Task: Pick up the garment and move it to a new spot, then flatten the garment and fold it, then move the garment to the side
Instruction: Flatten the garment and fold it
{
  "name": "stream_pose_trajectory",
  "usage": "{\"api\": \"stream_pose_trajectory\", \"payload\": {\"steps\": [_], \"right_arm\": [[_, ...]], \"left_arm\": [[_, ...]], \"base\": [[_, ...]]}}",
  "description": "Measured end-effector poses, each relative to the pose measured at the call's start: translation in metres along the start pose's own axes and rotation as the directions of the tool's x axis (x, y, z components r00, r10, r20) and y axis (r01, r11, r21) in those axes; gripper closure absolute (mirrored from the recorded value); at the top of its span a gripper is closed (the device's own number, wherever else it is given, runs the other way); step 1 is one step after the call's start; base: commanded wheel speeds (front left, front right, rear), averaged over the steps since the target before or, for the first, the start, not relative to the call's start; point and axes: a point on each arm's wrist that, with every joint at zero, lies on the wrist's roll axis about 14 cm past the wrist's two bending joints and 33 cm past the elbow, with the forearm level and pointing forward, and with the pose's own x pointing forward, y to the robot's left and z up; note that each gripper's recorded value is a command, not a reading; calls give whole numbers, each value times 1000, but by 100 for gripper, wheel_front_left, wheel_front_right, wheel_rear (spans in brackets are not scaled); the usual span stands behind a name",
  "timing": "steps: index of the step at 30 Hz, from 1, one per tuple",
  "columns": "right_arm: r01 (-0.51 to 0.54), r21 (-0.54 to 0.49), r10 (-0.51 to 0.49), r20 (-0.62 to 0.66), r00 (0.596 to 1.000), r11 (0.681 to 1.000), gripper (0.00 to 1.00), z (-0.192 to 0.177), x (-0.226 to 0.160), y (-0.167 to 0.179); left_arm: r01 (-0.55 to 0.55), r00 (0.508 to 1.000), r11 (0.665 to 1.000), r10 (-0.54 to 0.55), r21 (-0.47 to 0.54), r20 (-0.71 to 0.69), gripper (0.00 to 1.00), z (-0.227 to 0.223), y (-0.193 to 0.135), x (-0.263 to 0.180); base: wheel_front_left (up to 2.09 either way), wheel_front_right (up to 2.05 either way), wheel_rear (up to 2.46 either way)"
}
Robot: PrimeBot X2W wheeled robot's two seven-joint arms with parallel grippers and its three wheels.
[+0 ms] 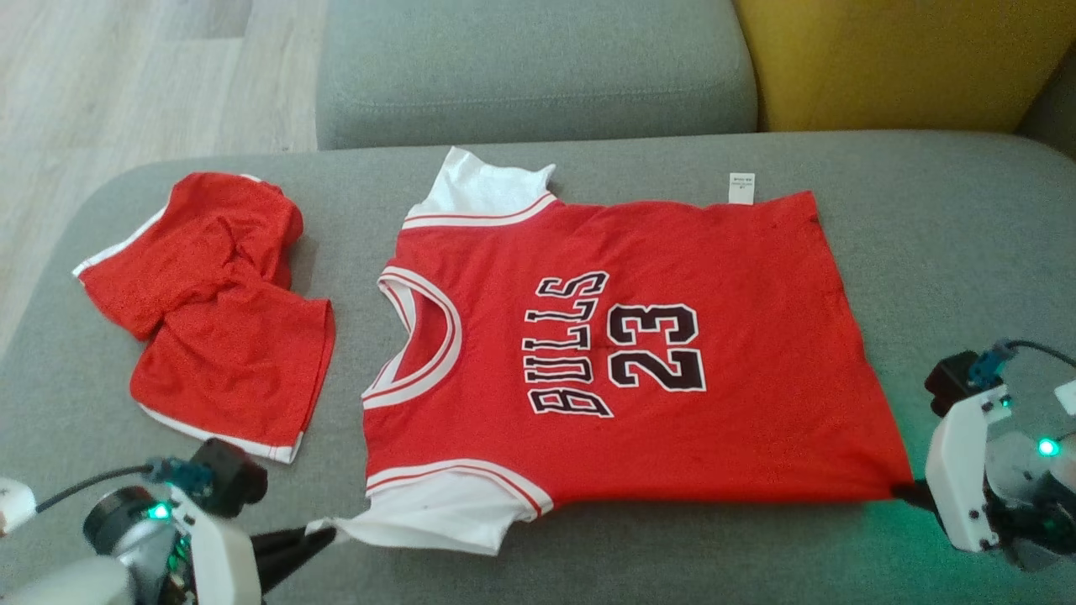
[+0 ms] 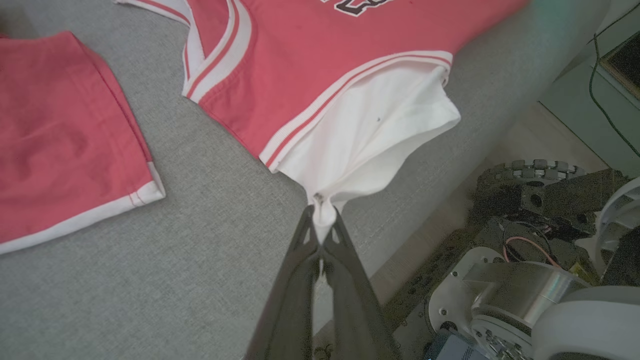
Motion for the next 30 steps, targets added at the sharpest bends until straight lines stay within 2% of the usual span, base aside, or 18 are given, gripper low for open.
{"api": "stream_pose_trajectory", "payload": {"steps": [4,10,17,30], "right_arm": [[6,2,-6,43,999,1000,100,14,0,-5],[41,-20,-38,132,991,999,100,57,-6,-20],[93,-46,-85,158,984,995,100,85,-1,-37],[114,-76,-102,146,984,991,100,112,35,-45]], "left_arm": [[-20,1000,999,20,30,13,100,9,10,3],[-70,994,994,62,87,87,100,49,38,9],[-118,981,988,100,100,165,100,92,66,24],[-115,992,974,102,194,75,100,104,96,79]], "base": [[0,0,0],[0,0,0],[0,0,0],[0,0,0]]}}
